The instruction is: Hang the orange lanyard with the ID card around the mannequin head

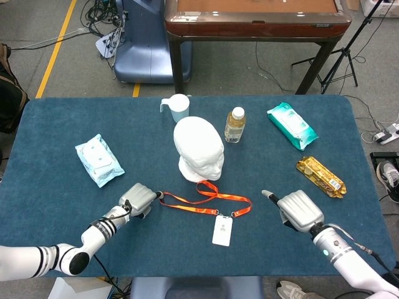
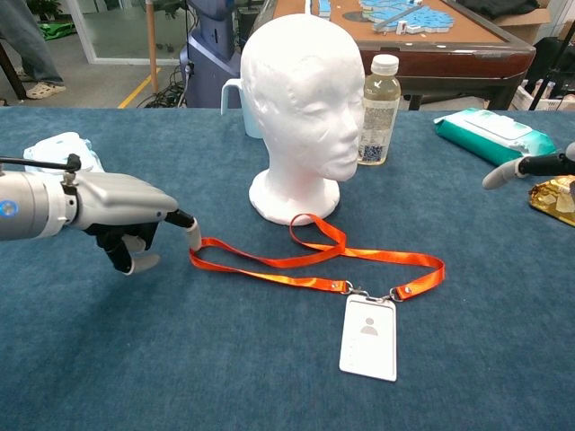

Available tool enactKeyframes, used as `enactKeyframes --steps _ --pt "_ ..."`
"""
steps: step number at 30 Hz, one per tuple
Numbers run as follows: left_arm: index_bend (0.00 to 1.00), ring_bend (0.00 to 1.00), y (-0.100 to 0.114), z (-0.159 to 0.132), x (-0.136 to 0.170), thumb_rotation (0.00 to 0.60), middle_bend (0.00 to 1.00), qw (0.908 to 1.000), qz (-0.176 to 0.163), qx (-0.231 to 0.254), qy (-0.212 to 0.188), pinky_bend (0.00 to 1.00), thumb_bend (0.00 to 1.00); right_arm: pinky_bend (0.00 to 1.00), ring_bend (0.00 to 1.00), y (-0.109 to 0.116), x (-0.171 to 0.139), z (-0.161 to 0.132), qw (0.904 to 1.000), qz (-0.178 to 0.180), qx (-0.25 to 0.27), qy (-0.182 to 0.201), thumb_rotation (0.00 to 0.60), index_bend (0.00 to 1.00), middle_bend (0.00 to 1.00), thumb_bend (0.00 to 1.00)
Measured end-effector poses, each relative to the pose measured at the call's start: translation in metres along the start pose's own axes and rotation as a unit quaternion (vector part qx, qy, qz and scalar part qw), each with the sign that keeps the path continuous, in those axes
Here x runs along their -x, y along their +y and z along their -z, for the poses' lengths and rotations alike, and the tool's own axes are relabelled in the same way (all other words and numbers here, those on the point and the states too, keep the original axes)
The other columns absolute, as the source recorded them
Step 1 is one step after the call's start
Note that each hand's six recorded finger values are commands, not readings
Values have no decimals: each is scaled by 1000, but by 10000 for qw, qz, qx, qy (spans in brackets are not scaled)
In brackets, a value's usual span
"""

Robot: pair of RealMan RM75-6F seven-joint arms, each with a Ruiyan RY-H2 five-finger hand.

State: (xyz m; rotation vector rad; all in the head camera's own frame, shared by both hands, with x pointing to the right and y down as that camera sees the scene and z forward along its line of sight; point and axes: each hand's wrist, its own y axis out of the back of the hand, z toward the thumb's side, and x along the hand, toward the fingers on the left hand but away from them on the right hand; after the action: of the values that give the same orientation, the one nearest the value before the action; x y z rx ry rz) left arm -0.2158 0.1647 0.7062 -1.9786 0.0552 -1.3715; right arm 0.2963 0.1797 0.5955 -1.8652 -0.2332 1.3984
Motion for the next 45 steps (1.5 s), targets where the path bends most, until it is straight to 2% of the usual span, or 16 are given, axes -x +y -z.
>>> enactKeyframes --steps 14,22,33,45 --pt "245 948 -12 25 23 600 1000 9989 258 -244 298 838 490 1000 1000 -2 1 -2 10000 -38 -27 18 600 115 1000 1000" --pt "245 948 -18 31 41 600 1000 9983 377 -260 372 838 490 1000 1000 -9 8 -13 9993 -244 -189 198 600 116 1000 1000" --pt "245 947 -14 31 42 600 1000 9986 316 -221 369 838 489 1000 1000 -19 48 -43 9953 -686 -438 519 600 116 1000 1000" --pt "245 948 -13 33 44 600 1000 9987 281 -187 391 838 490 1000 1000 -35 93 -68 9901 -1150 -590 542 600 116 1000 1000"
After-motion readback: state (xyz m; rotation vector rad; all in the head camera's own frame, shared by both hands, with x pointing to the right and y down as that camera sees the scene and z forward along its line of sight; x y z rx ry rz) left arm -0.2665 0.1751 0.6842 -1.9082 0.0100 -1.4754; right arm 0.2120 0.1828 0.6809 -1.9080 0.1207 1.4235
